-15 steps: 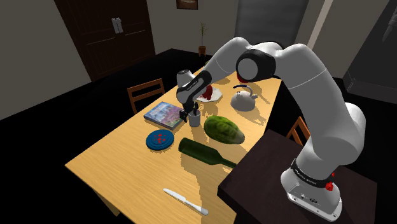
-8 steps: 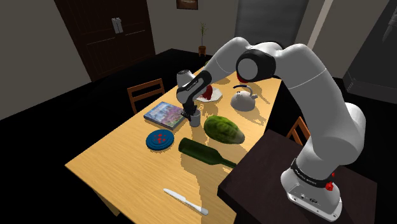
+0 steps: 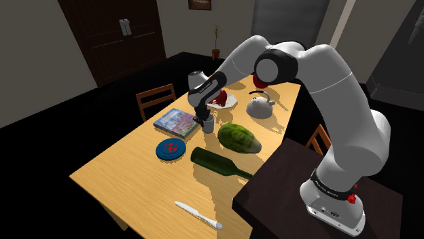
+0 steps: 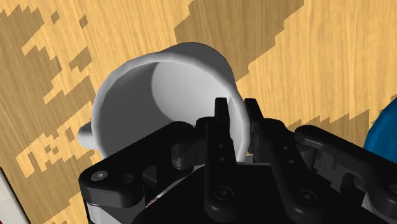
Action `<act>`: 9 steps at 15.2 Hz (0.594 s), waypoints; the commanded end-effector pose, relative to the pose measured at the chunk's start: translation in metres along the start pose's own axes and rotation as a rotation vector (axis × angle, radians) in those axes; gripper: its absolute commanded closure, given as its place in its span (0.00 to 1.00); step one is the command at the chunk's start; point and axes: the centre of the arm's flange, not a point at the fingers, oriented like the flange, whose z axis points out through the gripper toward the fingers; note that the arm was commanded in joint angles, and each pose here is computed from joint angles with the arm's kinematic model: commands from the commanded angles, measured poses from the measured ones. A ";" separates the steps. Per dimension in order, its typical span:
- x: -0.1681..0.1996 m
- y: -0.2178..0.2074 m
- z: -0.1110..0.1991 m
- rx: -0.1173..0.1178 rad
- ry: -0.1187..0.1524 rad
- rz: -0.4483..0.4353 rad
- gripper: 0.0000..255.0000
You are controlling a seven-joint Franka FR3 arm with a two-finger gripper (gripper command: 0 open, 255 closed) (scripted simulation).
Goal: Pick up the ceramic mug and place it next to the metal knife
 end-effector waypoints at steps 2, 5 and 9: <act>-0.002 0.002 -0.016 0.000 0.000 0.000 1.00; -0.002 0.003 -0.032 0.000 0.000 0.000 1.00; -0.004 0.004 -0.053 0.000 0.000 0.000 1.00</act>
